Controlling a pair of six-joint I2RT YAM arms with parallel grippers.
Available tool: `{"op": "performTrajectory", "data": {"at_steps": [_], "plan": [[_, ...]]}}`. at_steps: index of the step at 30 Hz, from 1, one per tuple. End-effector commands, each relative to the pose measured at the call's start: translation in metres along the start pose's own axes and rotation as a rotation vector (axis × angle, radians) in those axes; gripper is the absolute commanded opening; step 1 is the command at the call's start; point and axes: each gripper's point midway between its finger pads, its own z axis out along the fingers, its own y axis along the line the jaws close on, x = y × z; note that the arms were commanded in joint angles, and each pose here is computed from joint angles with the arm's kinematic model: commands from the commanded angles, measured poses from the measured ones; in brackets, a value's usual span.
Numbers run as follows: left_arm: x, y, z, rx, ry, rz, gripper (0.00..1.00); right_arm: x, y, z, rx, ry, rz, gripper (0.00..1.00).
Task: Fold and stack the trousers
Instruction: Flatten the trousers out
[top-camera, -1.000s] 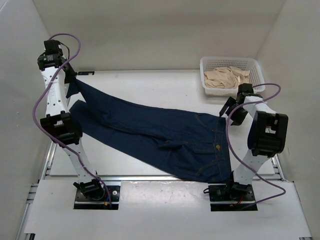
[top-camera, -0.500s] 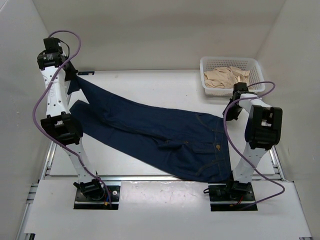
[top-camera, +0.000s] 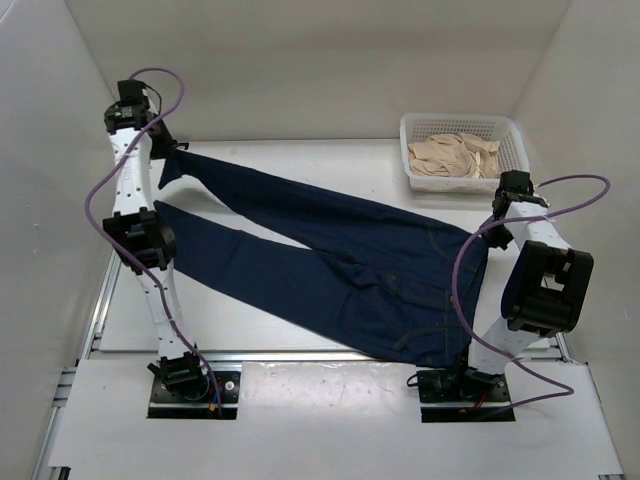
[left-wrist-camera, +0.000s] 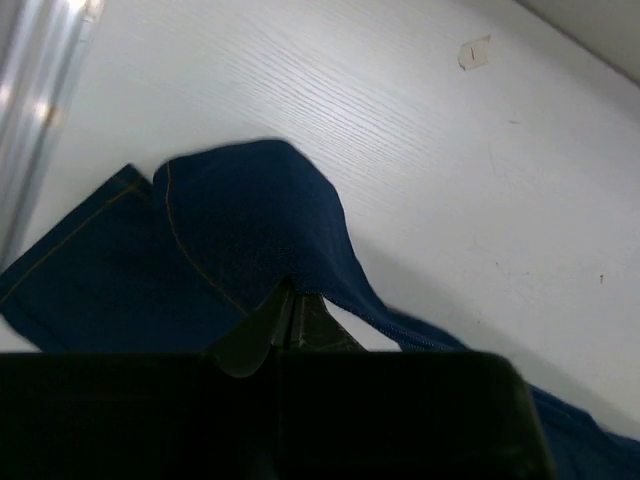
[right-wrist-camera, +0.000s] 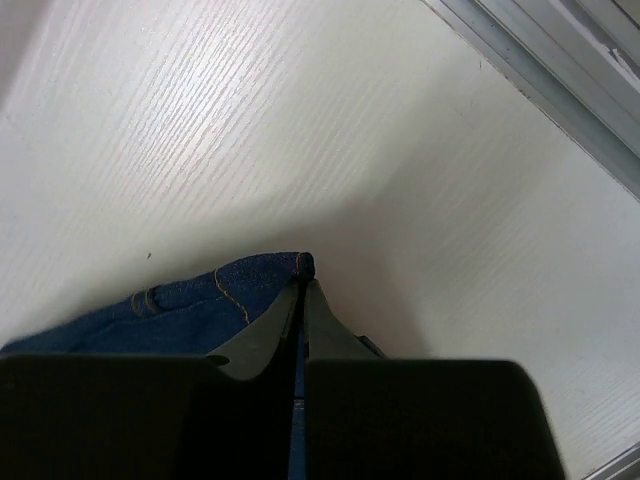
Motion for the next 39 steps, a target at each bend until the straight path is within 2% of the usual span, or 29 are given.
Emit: {"op": "performTrajectory", "data": {"at_steps": [1, 6, 9, 10, 11, 12, 14, 16, 18, 20, 21, 22, 23, 24, 26, 27, 28, 30, 32, 33, 35, 36, 38, 39], "plan": [[0.004, -0.026, 0.011, 0.063, 0.006, 0.045, 0.1, -0.009, -0.011, 0.006, 0.063, -0.049, 0.034, 0.0], [-0.001, -0.035, 0.044, 0.079, -0.023, 0.024, 0.1, -0.015, -0.03, 0.014, 0.123, -0.056, 0.061, 0.0], [-0.024, -0.039, 0.045, 0.085, -0.109, 0.023, 0.1, -0.019, -0.043, 0.019, 0.147, -0.047, 0.07, 0.0], [-0.029, -0.041, 0.045, 0.092, -0.129, 0.014, 0.18, -0.024, -0.046, 0.019, 0.149, -0.054, 0.074, 0.0], [-0.044, -0.041, 0.042, 0.081, -0.19, -0.003, 0.9, -0.026, -0.045, 0.021, 0.15, -0.053, 0.065, 0.0], [-0.051, -0.043, 0.037, 0.09, -0.217, -0.004, 1.0, -0.023, -0.044, 0.025, 0.147, -0.036, 0.061, 0.0], [-0.062, -0.046, 0.03, 0.102, -0.254, -0.004, 1.0, -0.024, -0.036, 0.029, 0.122, -0.018, 0.052, 0.0], [-0.076, -0.049, 0.003, 0.11, -0.306, -0.007, 1.0, -0.028, -0.028, 0.03, 0.095, -0.012, 0.055, 0.0], [-0.075, -0.048, -0.007, 0.108, -0.307, 0.002, 1.0, -0.029, -0.025, 0.032, 0.088, 0.0, 0.043, 0.14], [-0.083, -0.051, -0.033, 0.125, -0.343, 0.026, 1.0, -0.028, -0.022, 0.032, 0.083, 0.0, 0.026, 0.22], [-0.082, -0.05, -0.037, 0.123, -0.341, 0.037, 1.0, -0.028, -0.022, 0.032, 0.083, 0.0, 0.026, 0.4], [-0.075, -0.051, -0.042, 0.139, -0.32, 0.055, 1.0, -0.032, -0.021, 0.025, 0.073, -0.017, 0.032, 0.48], [-0.069, -0.052, -0.042, 0.149, -0.3, 0.058, 1.0, -0.033, -0.017, 0.021, 0.062, -0.026, 0.025, 0.5], [-0.061, -0.053, -0.039, 0.162, -0.276, 0.074, 0.77, -0.036, -0.018, 0.018, 0.065, -0.04, 0.028, 0.58], [-0.039, -0.052, -0.024, 0.175, -0.201, 0.078, 0.4, -0.035, -0.016, 0.013, 0.056, -0.047, 0.014, 0.59], [-0.029, -0.049, -0.018, 0.166, -0.165, 0.063, 0.23, -0.034, -0.017, 0.01, 0.053, -0.051, 0.015, 0.59], [-0.014, -0.046, 0.001, 0.153, -0.111, 0.028, 0.1, -0.036, -0.017, 0.007, 0.047, -0.061, 0.018, 0.59], [0.005, -0.042, 0.02, 0.131, -0.039, -0.016, 0.13, -0.035, -0.019, 0.005, 0.047, -0.062, 0.006, 0.59], [0.035, -0.051, 0.05, 0.185, 0.074, -0.074, 0.27, -0.033, -0.015, 0.005, 0.027, -0.05, 0.006, 0.59], [0.044, -0.053, 0.06, 0.2, 0.107, -0.088, 0.4, -0.034, -0.014, 0.002, 0.015, -0.053, 0.008, 0.59], [0.062, -0.058, 0.081, 0.2, 0.163, -0.117, 0.46, -0.03, -0.013, 0.003, 0.009, -0.039, 0.006, 0.59], [0.068, -0.062, 0.087, 0.193, 0.175, -0.107, 0.61, -0.03, -0.013, 0.003, 0.009, -0.039, 0.006, 0.59], [0.073, -0.067, 0.098, 0.185, 0.184, -0.122, 0.64, -0.029, -0.012, 0.003, -0.001, -0.034, 0.006, 0.59], [0.077, -0.066, 0.102, 0.181, 0.194, -0.123, 0.71, -0.034, -0.009, 0.001, -0.01, -0.049, 0.01, 0.59]]}}
